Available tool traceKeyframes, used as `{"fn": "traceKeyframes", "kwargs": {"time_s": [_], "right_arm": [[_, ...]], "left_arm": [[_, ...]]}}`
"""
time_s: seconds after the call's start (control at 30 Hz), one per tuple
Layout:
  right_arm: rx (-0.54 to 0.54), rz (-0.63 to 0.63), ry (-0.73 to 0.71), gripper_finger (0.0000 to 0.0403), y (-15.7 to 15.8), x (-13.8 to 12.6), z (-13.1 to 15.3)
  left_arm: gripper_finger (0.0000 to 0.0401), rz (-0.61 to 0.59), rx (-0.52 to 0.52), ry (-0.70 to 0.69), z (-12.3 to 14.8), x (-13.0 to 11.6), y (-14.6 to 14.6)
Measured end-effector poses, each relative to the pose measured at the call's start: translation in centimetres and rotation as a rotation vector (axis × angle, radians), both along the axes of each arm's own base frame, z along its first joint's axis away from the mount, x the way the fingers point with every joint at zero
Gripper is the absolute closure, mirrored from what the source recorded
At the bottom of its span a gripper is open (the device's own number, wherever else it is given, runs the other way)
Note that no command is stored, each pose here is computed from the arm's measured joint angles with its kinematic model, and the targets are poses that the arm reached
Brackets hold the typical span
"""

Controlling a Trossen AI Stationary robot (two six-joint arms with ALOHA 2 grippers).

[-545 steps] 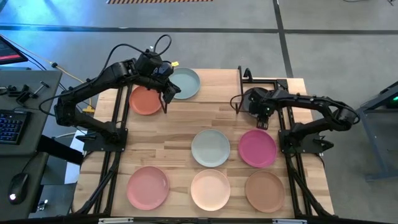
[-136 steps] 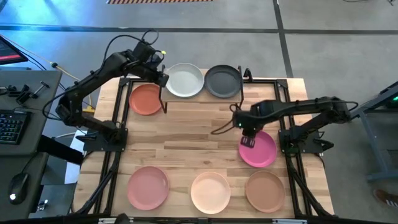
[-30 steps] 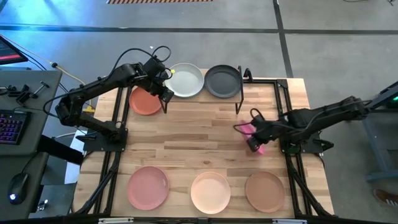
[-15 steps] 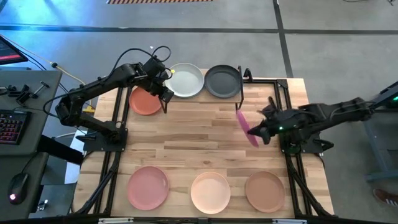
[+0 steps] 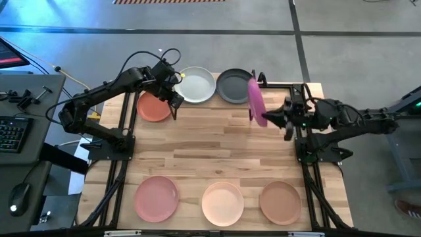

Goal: Place and stack plates onto a shelf
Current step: Stack the pink plate on top of the dark green plate on the shelf

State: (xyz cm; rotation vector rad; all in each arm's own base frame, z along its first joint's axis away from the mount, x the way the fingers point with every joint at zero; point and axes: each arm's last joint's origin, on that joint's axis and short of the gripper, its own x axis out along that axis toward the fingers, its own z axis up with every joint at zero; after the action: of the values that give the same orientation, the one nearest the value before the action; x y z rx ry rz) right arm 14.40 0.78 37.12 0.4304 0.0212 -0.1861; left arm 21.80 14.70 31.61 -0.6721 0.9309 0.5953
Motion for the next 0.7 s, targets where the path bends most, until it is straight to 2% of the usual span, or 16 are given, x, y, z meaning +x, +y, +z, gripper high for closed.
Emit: {"fn": "traceKeyframes", "kwargs": {"time_s": [0.37,0.47,0.7], "right_arm": [[-0.519,-0.185,0.052,0.0403,-3.7,2.7,0.5],[-0.581,-0.217,0.089,0.0403,-5.1,3.6,0.1],[-0.613,-0.238,0.229,0.0403,-8.2,5.4,-1.5]], "left_arm": [[0.0329,-0.009,-0.015,-0.009,0.0,0.0,-0.1],[0.0329,-0.009,-0.015,-0.009,0.0,0.0,-0.1],[0.0329,-0.01,-0.015,-0.009,0.0,0.0,-0.1]]}}
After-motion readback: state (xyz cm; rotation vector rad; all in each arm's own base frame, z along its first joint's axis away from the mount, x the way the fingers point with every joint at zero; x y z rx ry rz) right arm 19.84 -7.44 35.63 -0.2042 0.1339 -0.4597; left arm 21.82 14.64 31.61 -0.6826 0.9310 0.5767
